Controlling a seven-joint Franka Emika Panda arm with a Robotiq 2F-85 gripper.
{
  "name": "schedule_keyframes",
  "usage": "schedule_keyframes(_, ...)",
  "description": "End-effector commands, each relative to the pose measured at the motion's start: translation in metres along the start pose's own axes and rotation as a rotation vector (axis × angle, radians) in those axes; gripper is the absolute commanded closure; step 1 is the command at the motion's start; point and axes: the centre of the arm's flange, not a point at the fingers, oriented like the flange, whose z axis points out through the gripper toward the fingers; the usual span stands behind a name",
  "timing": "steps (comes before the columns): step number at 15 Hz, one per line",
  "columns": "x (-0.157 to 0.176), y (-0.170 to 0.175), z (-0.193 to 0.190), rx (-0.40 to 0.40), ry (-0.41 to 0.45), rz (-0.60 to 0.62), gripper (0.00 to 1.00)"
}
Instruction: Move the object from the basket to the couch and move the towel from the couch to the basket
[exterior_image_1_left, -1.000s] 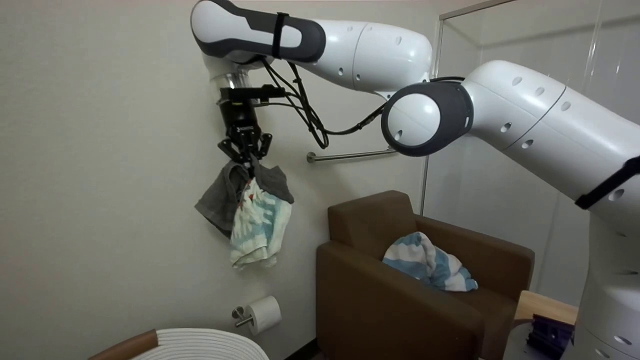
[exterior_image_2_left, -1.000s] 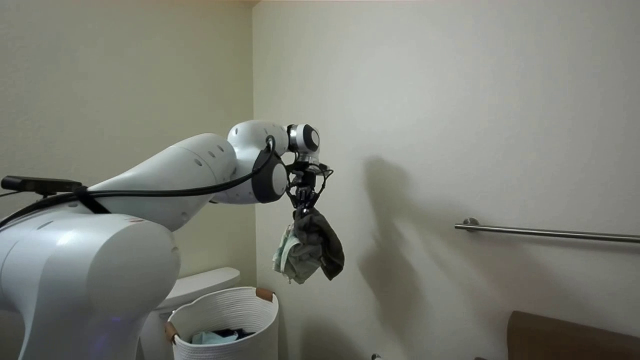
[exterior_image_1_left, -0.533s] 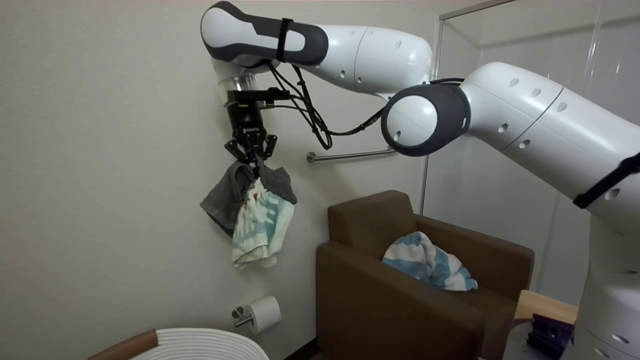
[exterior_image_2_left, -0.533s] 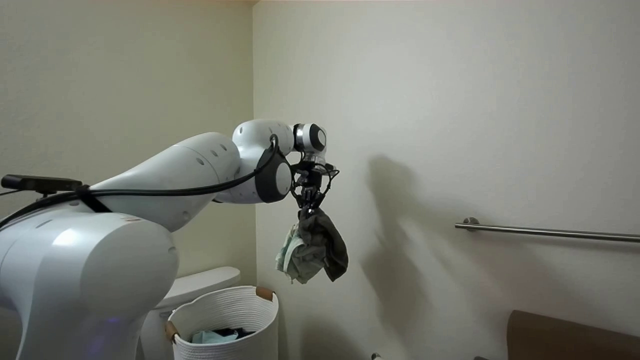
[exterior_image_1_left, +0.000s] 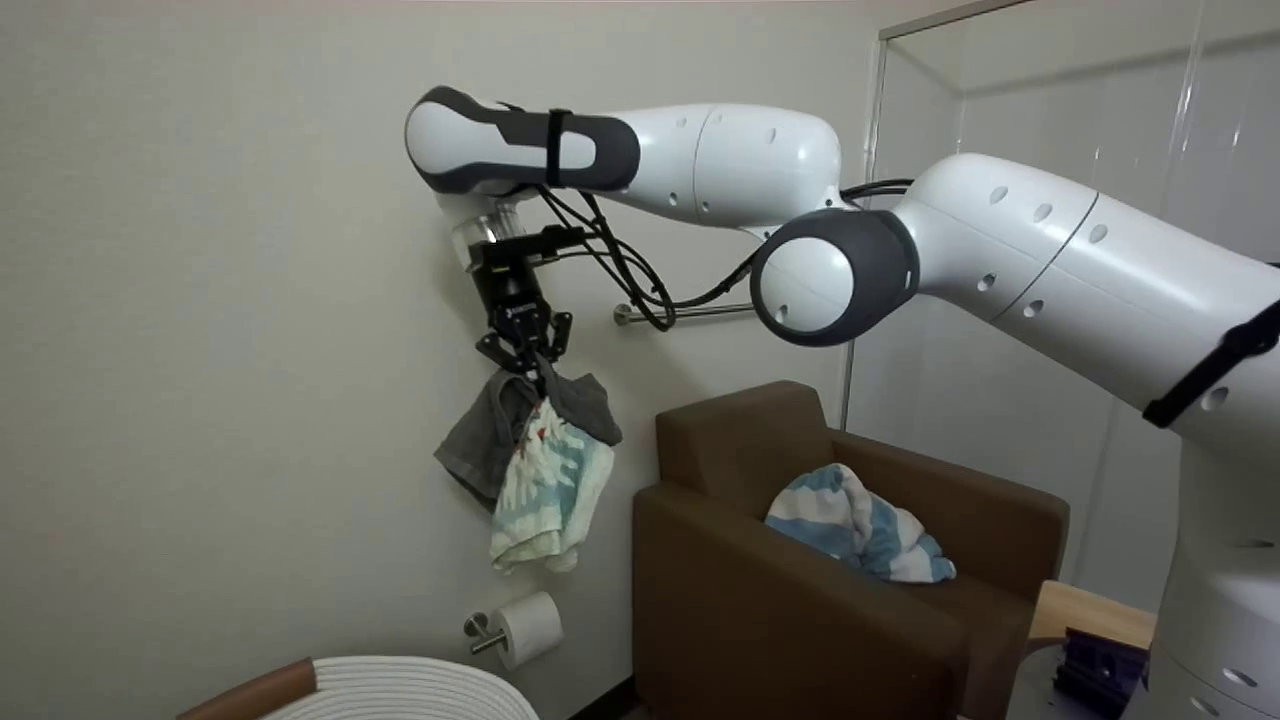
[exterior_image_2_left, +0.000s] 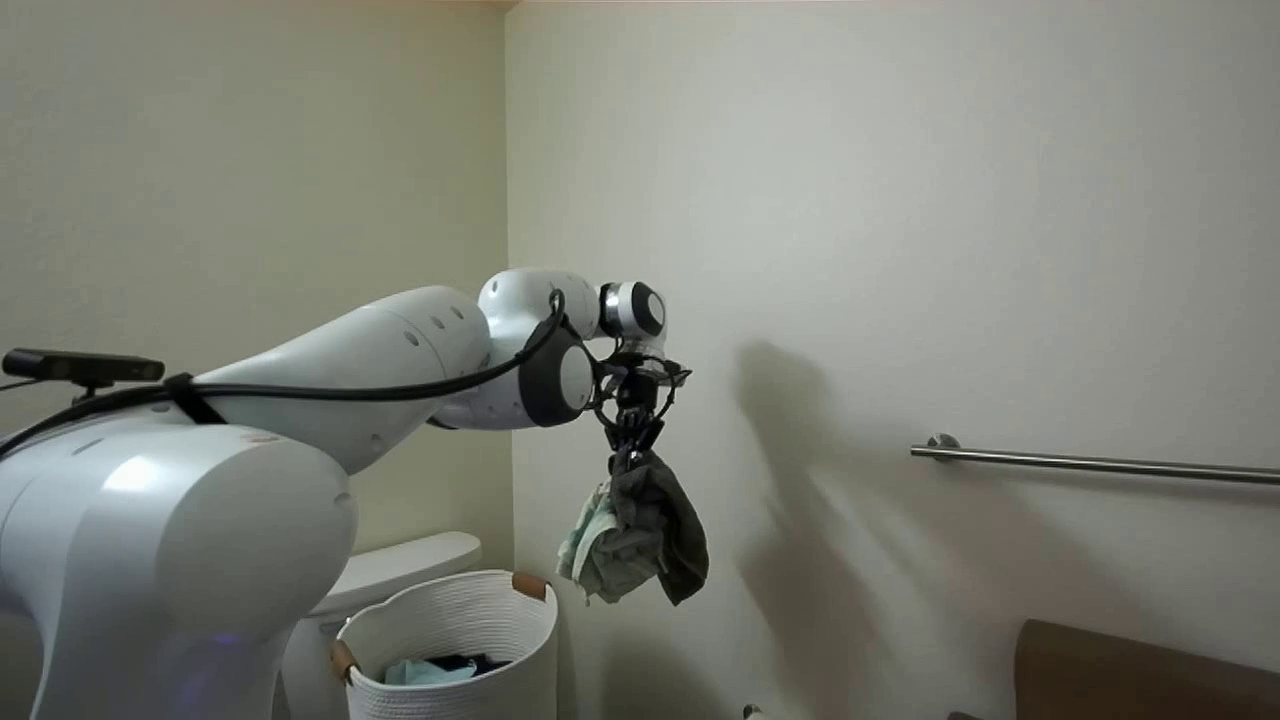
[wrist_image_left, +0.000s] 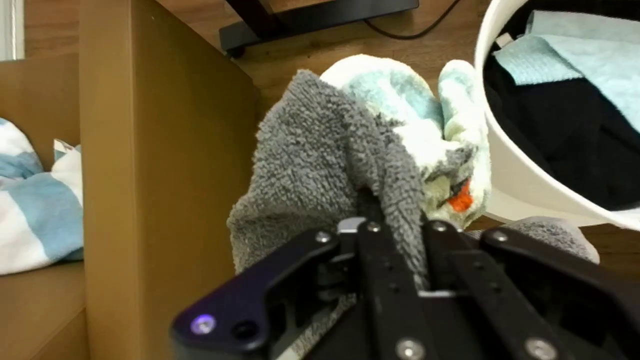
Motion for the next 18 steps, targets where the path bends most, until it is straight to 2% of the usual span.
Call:
schedule_keyframes(1,-0.013,0.083,0.032,0.003,-0.069,0.103,0.93)
schedule_keyframes(8,0.011,0.230,0.065,0.035,-0.237,0.253,0.93)
schedule_keyframes(11,0.015,0.293,0.084,0.085,-0.296,0.330,0.93)
schedule_keyframes(14,0.014,0.358,0.102,0.127,-0.319,0.441,0.93)
schedule_keyframes(18,0.006,0.453,0.125,0.137,-0.286,0.667,0.93)
